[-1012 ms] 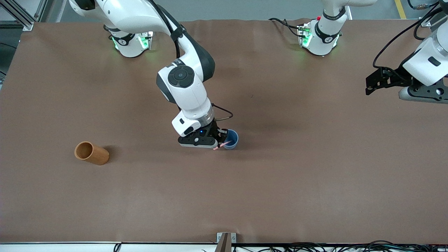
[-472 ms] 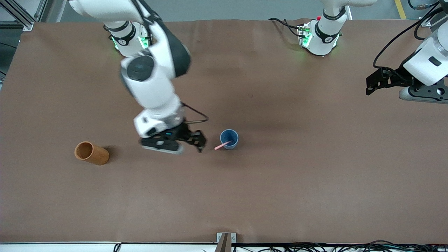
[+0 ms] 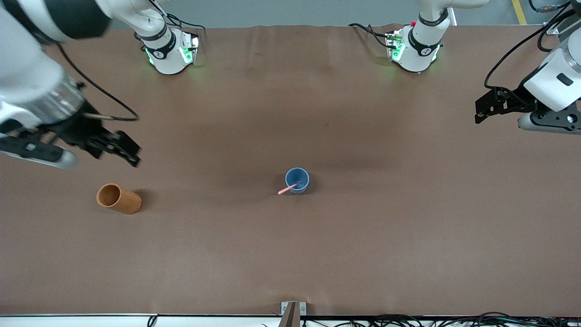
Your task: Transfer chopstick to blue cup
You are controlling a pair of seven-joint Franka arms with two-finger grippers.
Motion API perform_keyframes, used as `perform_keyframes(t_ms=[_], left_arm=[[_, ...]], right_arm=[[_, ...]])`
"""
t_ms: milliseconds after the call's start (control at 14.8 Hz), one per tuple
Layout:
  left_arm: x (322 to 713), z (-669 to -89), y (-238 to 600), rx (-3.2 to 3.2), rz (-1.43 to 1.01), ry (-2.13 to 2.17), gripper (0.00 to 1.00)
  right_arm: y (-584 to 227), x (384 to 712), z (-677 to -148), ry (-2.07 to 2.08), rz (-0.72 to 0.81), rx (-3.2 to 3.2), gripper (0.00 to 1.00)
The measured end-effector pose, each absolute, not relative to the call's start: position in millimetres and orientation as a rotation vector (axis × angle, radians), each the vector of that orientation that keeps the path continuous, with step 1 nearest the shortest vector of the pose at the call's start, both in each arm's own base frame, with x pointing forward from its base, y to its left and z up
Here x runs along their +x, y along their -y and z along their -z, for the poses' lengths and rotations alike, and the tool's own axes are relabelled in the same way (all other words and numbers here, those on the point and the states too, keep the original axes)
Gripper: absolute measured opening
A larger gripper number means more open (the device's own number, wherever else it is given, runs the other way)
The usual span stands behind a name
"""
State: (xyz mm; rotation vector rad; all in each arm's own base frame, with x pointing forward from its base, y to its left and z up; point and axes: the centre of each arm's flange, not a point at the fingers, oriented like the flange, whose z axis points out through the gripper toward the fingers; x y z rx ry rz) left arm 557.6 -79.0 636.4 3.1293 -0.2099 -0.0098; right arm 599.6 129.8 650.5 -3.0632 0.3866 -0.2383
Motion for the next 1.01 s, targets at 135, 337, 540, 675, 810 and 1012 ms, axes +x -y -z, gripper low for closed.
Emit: perform_keyframes(t_ms=[135,337,540,675,810,1012], left_arm=[[557.7,-636.5,78.9,3.129,0.009,0.21,1.0],[558.0,-639.4,78.7,3.129,-0.001,0.209,1.0],[558.8,-640.0,78.8,3.129,-0.004,0.209,1.0],[559.1,-639.8,78.8,3.129,-0.004,0.209,1.0],[559.4,-639.6,78.8,3.129,-0.003,0.209,1.0],[559.5,-639.4,78.9,3.129,-0.002,0.209,1.0]], right_arm=[[-96.9,583.9,-667.3,-0.38,0.182,-3.086,1.0],[-62.6,563.7,-681.4,-0.362,0.097,-3.111,1.0],[-46.5,550.3,-681.6,-0.313,0.059,-3.124,1.0],[-39.7,542.7,-679.4,-0.272,0.043,-3.13,1.0],[-33.5,537.7,-679.1,-0.236,0.037,-3.134,1.0],[-22.2,534.4,-676.3,-0.196,0.024,-3.138,1.0]])
